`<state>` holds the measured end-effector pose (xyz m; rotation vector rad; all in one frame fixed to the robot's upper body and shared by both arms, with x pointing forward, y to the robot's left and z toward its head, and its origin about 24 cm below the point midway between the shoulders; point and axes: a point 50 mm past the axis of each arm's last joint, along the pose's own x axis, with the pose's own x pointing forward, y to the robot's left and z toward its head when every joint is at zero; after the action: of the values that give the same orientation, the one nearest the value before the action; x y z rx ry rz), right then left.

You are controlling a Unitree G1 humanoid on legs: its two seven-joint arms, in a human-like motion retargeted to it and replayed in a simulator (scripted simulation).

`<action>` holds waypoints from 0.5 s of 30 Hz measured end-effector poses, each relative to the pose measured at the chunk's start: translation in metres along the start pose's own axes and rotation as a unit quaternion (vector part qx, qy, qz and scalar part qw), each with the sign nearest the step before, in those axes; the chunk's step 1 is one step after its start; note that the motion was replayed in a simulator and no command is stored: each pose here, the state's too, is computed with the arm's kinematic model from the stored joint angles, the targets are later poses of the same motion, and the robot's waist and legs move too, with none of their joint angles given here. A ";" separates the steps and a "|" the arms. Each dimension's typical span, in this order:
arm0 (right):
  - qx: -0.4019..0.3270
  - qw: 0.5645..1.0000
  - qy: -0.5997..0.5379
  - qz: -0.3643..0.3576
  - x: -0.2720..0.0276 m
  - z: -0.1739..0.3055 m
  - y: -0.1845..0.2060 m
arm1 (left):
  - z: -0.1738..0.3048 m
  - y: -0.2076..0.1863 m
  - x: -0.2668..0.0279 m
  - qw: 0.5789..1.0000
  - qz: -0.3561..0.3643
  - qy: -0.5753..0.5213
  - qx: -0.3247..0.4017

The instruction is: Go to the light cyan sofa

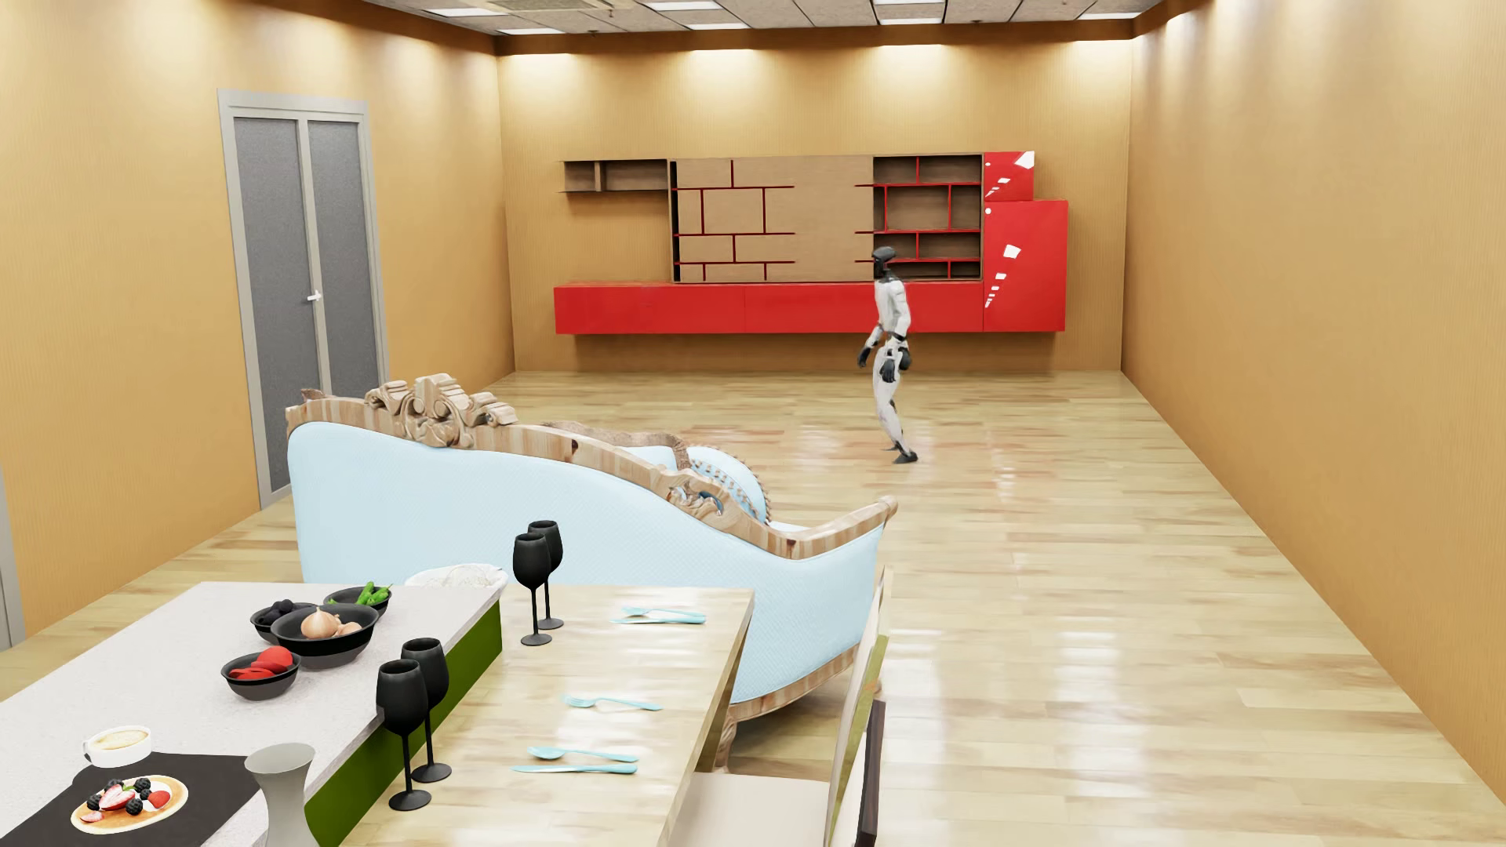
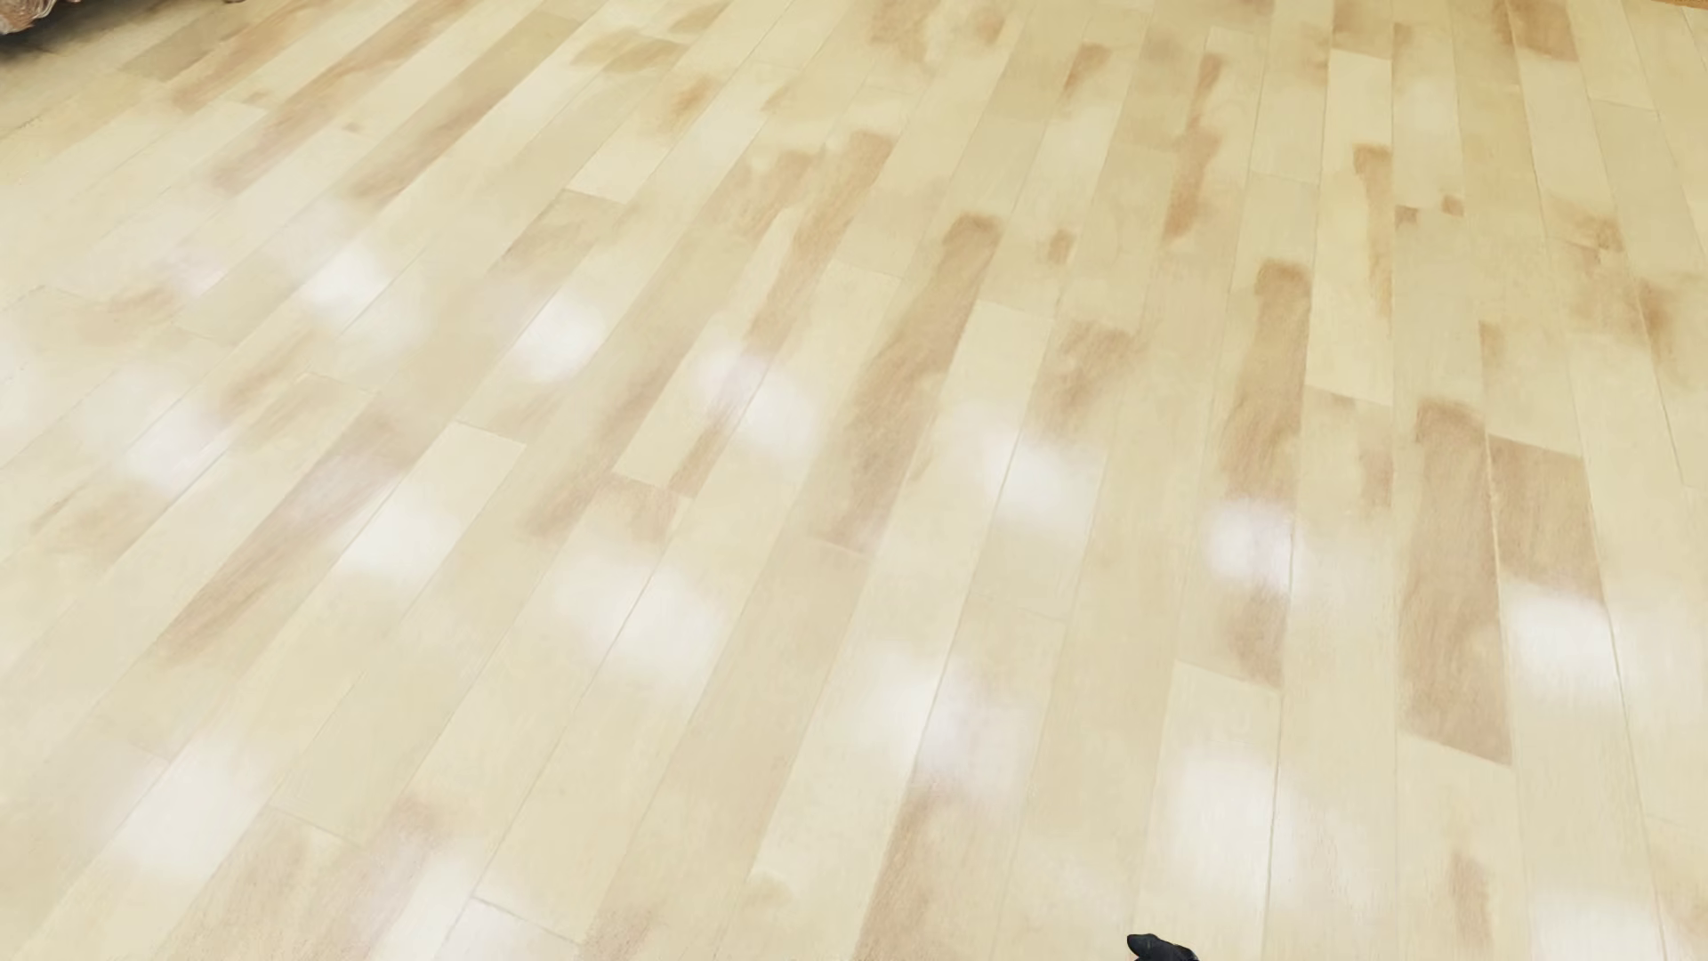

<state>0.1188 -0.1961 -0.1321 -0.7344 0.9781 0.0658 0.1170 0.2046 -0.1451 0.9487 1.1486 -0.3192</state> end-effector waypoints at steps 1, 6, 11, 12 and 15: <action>-0.030 0.999 -0.014 0.016 0.002 0.006 0.002 | -0.005 -0.002 -0.002 1.000 0.002 0.000 -0.008; -0.036 0.994 -0.100 0.024 0.007 0.047 -0.014 | -0.019 0.018 -0.012 0.996 0.071 -0.021 -0.043; 0.092 0.989 -0.008 -0.117 -0.009 -0.020 -0.053 | 0.027 0.060 -0.027 0.976 0.178 -0.126 -0.022; 0.095 0.987 0.036 -0.126 -0.016 -0.045 -0.050 | 0.046 0.066 -0.031 0.968 0.192 -0.160 -0.015; 0.059 0.986 0.146 -0.045 -0.033 -0.096 -0.020 | 0.096 0.089 -0.049 0.937 0.237 -0.257 -0.006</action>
<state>0.0367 -0.2591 -0.1284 -0.6888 1.2151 -0.1823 0.2154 0.1718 -0.0518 1.0200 0.4229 -0.1508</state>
